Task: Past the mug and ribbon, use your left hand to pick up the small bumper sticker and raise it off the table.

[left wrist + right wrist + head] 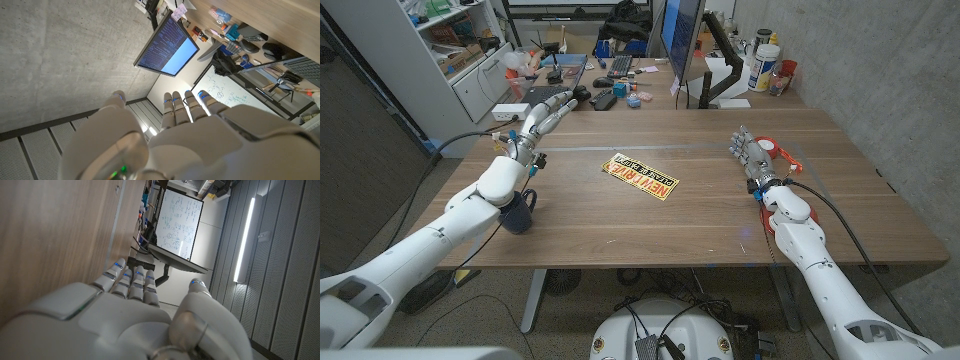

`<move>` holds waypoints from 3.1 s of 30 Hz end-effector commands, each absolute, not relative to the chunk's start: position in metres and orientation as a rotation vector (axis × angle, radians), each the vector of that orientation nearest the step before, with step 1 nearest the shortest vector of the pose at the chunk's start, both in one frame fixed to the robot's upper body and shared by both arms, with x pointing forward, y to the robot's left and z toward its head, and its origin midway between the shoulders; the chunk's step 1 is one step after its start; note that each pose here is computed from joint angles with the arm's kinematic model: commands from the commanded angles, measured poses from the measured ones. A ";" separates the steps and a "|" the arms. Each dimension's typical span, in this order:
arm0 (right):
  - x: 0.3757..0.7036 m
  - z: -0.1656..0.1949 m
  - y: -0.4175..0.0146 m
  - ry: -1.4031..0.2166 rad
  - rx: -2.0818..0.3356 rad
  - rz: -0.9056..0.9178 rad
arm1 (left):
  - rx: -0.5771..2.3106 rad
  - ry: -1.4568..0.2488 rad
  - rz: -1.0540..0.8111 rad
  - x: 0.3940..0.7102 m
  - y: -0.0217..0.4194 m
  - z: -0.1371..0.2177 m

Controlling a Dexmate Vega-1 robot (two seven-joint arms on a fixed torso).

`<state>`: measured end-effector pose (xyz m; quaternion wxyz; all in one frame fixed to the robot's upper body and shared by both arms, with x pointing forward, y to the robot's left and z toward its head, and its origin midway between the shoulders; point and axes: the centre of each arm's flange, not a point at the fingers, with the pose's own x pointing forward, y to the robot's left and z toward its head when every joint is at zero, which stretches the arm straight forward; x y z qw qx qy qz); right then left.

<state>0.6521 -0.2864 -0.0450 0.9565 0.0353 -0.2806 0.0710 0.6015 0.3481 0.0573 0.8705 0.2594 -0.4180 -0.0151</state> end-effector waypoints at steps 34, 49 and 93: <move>0.651 -0.043 -0.285 -0.572 0.069 0.140 | 1.014 -1.030 0.067 0.596 0.314 0.086; 0.653 -0.041 -0.288 -0.573 0.068 0.145 | 1.157 -1.069 0.041 0.591 0.301 0.091; 0.651 -0.043 -0.292 -0.573 0.074 0.138 | 1.420 -1.155 0.015 0.595 0.275 0.090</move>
